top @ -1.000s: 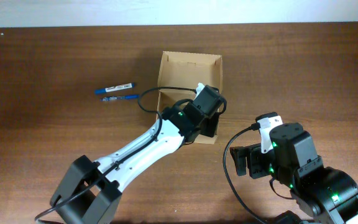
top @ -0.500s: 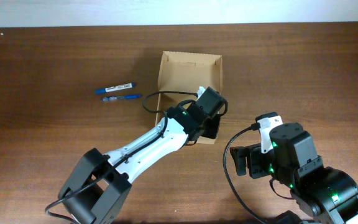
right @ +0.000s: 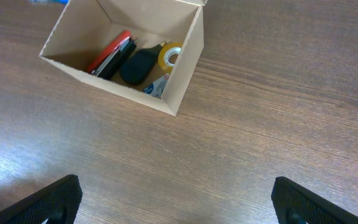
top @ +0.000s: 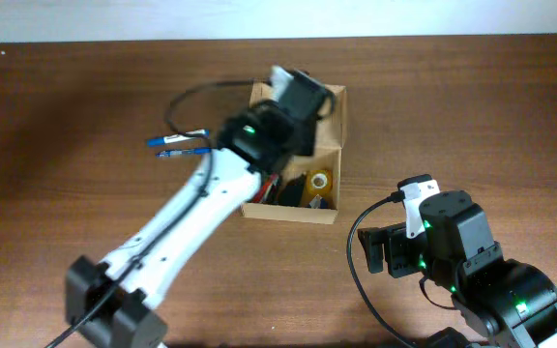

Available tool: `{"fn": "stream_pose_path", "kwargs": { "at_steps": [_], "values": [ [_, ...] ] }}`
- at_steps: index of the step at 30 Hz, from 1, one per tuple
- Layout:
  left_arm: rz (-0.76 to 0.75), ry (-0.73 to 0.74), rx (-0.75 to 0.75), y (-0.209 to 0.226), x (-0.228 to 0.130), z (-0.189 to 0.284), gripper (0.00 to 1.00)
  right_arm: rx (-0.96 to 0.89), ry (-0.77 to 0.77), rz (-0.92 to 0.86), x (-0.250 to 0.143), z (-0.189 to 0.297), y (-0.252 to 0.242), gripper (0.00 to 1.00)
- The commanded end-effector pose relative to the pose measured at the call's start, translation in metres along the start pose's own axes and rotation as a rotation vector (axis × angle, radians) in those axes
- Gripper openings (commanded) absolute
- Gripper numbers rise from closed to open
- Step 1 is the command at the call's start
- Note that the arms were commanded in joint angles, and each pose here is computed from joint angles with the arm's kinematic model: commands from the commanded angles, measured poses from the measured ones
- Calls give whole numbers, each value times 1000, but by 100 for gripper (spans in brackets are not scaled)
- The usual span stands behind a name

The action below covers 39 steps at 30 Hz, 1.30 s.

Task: Pack container
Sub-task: 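Move the left gripper back to the blue pen and grasp it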

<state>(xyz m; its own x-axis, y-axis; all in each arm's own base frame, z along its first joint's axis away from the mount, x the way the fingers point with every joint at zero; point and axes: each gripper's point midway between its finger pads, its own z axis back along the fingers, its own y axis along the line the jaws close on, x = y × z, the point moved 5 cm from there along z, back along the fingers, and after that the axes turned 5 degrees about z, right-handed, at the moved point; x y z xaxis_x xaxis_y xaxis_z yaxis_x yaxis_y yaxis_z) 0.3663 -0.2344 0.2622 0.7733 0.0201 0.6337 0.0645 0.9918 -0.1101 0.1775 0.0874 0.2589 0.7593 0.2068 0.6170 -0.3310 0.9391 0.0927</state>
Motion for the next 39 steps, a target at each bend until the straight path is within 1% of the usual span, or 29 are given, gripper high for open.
{"fn": "stream_pose_path", "kwargs": {
  "at_steps": [1, 4, 6, 7, 8, 9, 12, 13, 15, 16, 17, 19, 20, 21, 22, 23, 25, 26, 28, 29, 31, 34, 36, 38, 39],
  "values": [
    [40, -95, 100, 45, 32, 20, 49, -5, -4, 0, -1, 1, 0, 99],
    [137, -68, 210, 104, 42, 13, 49, -5, -4, 1, -1, 1, 0, 99],
    [272, -29, 278, 136, 38, 5, 49, -6, -4, 0, -1, 1, 0, 99],
    [342, -7, 291, 144, 35, -1, 50, -5, -4, 0, -1, 1, 0, 99],
    [416, 27, 290, 150, 30, -9, 54, -5, -4, 1, -1, 1, 0, 99],
    [480, 54, 286, 154, 26, -18, 56, -5, -4, 1, -1, 1, 0, 99],
    [712, 165, 285, 166, 9, -61, 56, -6, -4, 0, -1, 1, 0, 99],
    [757, 210, 289, 169, 1, -78, 56, -5, -4, 1, -1, 1, 0, 99],
    [826, 296, 273, 172, -13, -107, 70, -5, -4, 0, -1, 1, 0, 99],
    [847, 337, 244, 171, -19, -122, 73, -5, -4, 0, -1, 1, 0, 99],
    [863, 363, 209, 170, -23, -137, 79, -6, -4, 0, -1, 1, 0, 99],
    [874, 369, 186, 171, -27, -159, 80, -5, -4, 0, -1, 1, 0, 99],
    [872, 374, 204, 173, -30, -162, 84, -5, -4, 1, -1, 1, 0, 99],
    [872, 370, 214, 175, -31, -164, 94, -6, -4, 0, -1, 1, 0, 99],
    [911, 361, 219, 176, -30, -166, 100, -5, -4, 0, -1, 1, 0, 99],
    [966, 363, 236, 179, -31, -165, 100, -5, -4, 1, -1, 1, 0, 99],
    [981, 363, 260, 185, -32, -164, 100, -5, -4, 0, -1, 1, 0, 99],
    [1022, 361, 315, 192, -36, -161, 100, -5, -4, 1, -1, 1, 0, 99],
    [1178, 367, 494, 209, -53, -150, 100, -5, -4, 1, -1, 1, 0, 99],
    [1217, 366, 532, 213, -57, -147, 100, -5, -4, 0, -1, 1, 0, 99],
    [1270, 356, 564, 219, -58, -145, 100, -5, -4, 0, -1, 1, 0, 99],
    [1331, 303, 617, 230, -57, -144, 99, -6, -4, 0, -1, 1, 0, 99],
    [1369, 280, 642, 235, -57, -143, 94, -5, -4, 1, -1, 1, 0, 100],
    [1401, 279, 658, 237, -60, -147, 94, -5, -4, 0, -1, 1, 0, 99],
    [1418, 282, 672, 237, -64, -150, 91, -5, -4, 1, -1, 1, 0, 99]
  ]
}}
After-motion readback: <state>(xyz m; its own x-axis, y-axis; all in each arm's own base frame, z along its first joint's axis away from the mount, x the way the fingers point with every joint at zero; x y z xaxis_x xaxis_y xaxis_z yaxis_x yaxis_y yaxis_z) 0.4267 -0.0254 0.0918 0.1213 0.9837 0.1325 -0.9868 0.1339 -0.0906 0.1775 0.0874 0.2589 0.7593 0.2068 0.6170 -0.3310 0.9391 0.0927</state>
